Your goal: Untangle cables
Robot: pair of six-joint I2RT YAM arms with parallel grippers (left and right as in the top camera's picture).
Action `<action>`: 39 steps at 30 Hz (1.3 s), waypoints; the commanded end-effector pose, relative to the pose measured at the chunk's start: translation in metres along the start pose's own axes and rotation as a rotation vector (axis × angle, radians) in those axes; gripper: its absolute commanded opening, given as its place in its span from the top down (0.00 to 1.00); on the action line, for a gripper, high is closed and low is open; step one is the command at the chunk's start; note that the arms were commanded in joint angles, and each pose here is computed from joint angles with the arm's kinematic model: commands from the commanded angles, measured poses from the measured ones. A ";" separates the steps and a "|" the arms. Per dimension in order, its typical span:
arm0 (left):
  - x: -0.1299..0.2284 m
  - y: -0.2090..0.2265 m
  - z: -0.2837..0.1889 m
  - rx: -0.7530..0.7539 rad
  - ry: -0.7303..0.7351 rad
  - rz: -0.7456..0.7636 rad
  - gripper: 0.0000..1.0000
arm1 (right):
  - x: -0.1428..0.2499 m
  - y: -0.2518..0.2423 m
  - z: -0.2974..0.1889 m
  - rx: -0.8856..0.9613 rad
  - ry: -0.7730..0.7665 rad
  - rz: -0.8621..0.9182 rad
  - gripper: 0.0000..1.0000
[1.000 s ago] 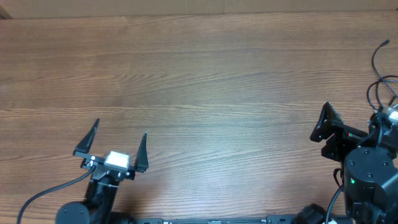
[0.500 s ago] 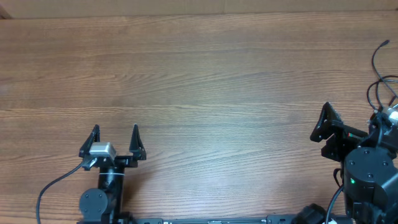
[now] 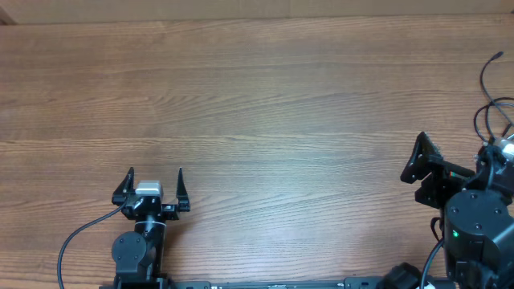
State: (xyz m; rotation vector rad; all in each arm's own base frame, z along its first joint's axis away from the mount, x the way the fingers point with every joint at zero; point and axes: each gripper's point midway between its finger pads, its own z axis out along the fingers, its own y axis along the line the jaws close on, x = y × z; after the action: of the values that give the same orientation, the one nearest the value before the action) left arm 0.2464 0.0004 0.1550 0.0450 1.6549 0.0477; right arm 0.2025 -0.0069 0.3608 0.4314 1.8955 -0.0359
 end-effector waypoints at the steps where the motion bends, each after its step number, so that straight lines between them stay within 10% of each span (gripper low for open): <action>1: 0.000 0.004 0.000 -0.019 -0.005 0.050 0.00 | 0.000 0.002 0.000 -0.007 -0.002 0.008 0.00; 39: 0.000 0.004 0.000 -0.019 -0.006 0.051 0.00 | 0.029 -0.011 0.026 -0.003 0.019 0.161 0.00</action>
State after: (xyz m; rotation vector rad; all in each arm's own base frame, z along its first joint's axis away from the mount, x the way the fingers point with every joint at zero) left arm 0.2464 0.0011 0.1549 0.0654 1.6549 0.0723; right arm 0.2088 -0.0137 0.3507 0.5308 1.8496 0.0350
